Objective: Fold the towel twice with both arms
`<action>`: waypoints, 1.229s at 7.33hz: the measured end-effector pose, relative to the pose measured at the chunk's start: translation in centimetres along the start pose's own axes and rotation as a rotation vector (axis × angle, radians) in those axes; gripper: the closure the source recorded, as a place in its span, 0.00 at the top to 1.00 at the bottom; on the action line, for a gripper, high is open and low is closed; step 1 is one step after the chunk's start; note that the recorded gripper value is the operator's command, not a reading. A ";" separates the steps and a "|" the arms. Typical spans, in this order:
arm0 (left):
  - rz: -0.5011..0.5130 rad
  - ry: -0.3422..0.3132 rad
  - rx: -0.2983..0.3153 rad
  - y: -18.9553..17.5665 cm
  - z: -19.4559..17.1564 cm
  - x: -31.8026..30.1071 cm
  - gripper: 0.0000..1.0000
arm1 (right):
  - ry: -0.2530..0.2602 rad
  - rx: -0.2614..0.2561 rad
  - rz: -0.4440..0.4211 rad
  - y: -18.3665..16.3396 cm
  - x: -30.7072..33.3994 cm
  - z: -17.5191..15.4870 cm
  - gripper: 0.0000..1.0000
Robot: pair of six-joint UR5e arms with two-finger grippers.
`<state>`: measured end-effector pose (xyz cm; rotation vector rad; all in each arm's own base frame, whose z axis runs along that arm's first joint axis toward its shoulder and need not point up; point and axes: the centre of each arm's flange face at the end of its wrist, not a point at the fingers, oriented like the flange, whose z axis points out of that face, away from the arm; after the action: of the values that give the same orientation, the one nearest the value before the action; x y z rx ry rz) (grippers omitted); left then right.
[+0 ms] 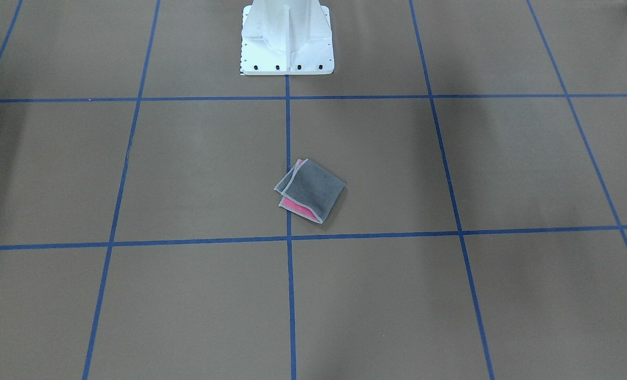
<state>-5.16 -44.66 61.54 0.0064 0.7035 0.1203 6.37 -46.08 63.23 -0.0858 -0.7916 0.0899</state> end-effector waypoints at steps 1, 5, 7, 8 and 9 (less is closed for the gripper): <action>-0.003 0.002 -0.002 0.0 0.1 -0.1 1.00 | -0.001 -0.003 -0.006 0.5 1.0 0.2 1.00; -0.007 0.004 -0.006 0.0 0.3 -0.2 1.00 | -0.006 0.003 -0.047 1.3 3.3 0.2 1.00; -0.007 0.006 -0.006 0.0 0.3 -0.2 1.00 | -0.009 0.063 -0.104 0.8 2.8 -0.3 1.00; -0.007 0.007 -0.006 -0.1 0.3 -0.2 1.00 | -0.017 0.081 -0.121 0.6 2.7 -0.2 1.00; -0.007 0.007 -0.006 -0.1 0.3 -0.2 1.00 | -0.033 0.085 -0.127 0.5 2.7 -0.1 1.00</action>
<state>-5.08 -44.74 61.91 -0.0022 0.7098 0.1158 8.31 -45.26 65.04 0.0467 -0.8236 0.0043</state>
